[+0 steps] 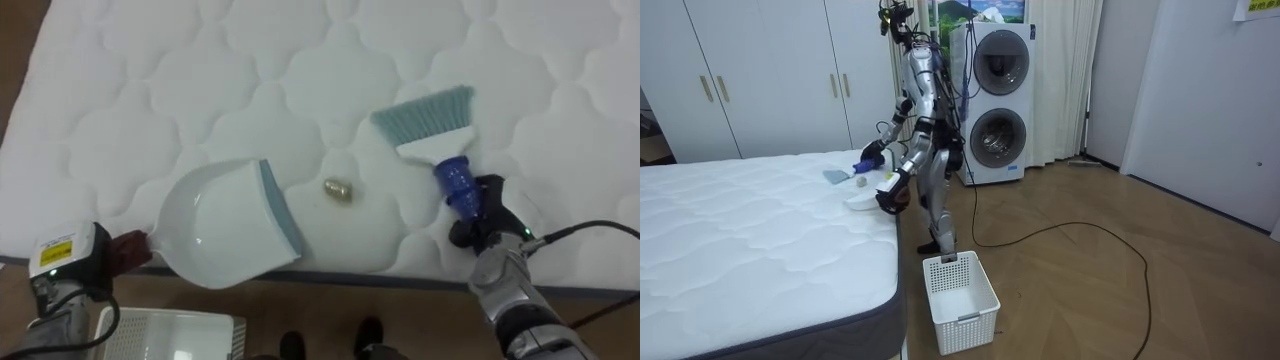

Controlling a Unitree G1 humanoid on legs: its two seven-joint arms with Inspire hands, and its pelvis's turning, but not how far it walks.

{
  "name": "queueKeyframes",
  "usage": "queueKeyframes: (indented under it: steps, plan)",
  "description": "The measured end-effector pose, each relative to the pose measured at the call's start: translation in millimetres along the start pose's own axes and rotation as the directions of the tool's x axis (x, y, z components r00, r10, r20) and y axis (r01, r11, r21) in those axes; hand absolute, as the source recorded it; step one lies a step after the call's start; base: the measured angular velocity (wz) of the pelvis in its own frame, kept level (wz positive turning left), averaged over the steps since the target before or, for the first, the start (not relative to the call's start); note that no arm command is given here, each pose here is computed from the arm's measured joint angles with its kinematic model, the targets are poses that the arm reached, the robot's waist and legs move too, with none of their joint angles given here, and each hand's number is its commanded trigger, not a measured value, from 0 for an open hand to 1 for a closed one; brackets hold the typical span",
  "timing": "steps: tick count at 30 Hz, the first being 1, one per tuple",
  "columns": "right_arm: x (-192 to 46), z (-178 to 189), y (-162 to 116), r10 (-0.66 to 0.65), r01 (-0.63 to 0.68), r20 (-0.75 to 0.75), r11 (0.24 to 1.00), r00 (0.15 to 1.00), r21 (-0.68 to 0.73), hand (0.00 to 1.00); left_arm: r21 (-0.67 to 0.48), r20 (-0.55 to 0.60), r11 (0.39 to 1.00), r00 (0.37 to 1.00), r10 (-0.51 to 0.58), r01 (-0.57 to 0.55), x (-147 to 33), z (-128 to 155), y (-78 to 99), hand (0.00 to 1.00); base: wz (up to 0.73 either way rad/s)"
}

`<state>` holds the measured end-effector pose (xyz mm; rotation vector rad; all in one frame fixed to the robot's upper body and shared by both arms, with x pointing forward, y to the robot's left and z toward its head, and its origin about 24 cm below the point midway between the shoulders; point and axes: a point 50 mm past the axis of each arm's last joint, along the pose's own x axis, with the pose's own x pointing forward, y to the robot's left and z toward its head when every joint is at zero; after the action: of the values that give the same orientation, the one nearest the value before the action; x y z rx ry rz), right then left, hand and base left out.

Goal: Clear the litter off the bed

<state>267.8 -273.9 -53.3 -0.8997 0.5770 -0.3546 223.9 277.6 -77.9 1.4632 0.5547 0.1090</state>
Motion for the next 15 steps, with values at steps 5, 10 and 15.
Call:
queueKeyframes:
  steps: [5, 10, 15]
  plan:
    - [-2, -18, 2, 0.028, -0.028, -0.096, 1.000, 0.995, 0.000, 1.00, 0.000, 0.004, 1.000, 1.000, -0.007, 0.007, 1.1, 2, 1.1, 1.00, 0.00]
    - [-3, -23, 3, 0.050, -0.043, -0.143, 0.998, 0.989, 0.050, 1.00, 0.008, 0.006, 1.000, 1.000, -0.010, 0.010, 2.0, 2, 2.1, 1.00, -0.02]
    - [-5, -31, 4, 0.074, -0.045, -0.205, 0.989, 0.976, 0.144, 1.00, 0.007, 0.001, 1.000, 1.000, -0.010, 0.010, 2.1, 2, 2.1, 1.00, -0.01]
